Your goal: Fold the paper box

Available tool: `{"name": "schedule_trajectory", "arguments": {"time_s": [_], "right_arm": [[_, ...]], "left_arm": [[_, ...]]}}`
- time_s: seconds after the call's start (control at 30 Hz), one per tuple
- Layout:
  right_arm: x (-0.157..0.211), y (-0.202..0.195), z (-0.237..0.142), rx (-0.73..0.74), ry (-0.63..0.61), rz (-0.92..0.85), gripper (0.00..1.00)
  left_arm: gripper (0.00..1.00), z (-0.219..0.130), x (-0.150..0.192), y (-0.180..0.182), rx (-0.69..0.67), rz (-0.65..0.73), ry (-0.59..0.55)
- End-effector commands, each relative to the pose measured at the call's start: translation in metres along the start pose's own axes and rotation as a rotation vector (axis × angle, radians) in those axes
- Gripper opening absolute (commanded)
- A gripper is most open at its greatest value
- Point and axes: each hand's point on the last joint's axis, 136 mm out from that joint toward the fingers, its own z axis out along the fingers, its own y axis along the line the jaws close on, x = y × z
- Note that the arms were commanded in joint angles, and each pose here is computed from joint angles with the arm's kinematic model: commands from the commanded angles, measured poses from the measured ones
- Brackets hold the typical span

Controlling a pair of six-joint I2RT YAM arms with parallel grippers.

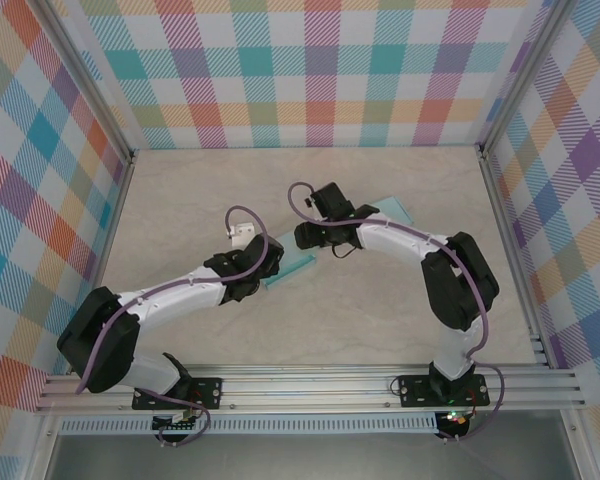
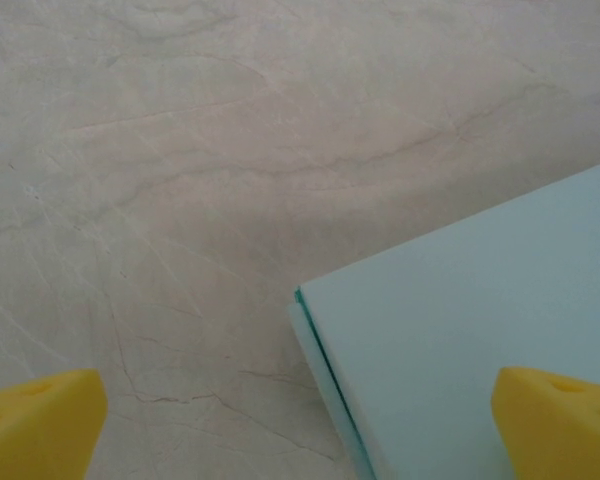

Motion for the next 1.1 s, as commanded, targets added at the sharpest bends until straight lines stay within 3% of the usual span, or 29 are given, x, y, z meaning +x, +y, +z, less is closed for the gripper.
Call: {"name": "schedule_trajectory", "arguments": {"time_s": [0.0,0.73,0.87,1.07], "right_arm": [[0.015,0.003,0.006,-0.044,0.039,0.016,0.65],[0.063,0.001,0.039,-0.106,0.150,0.061,0.53],[0.057,0.008,0.028,-0.140,0.123,0.029,0.53],[0.052,0.013,-0.005,-0.149,0.001,-0.083,0.56]], "left_arm": [[0.96,0.010,0.019,0.014,-0.045,-0.016,0.026],[0.70,0.034,0.061,0.023,-0.063,-0.054,0.103],[0.67,0.026,0.054,0.015,-0.004,-0.064,0.101],[0.71,0.005,0.029,0.008,0.106,-0.076,0.057]]}}
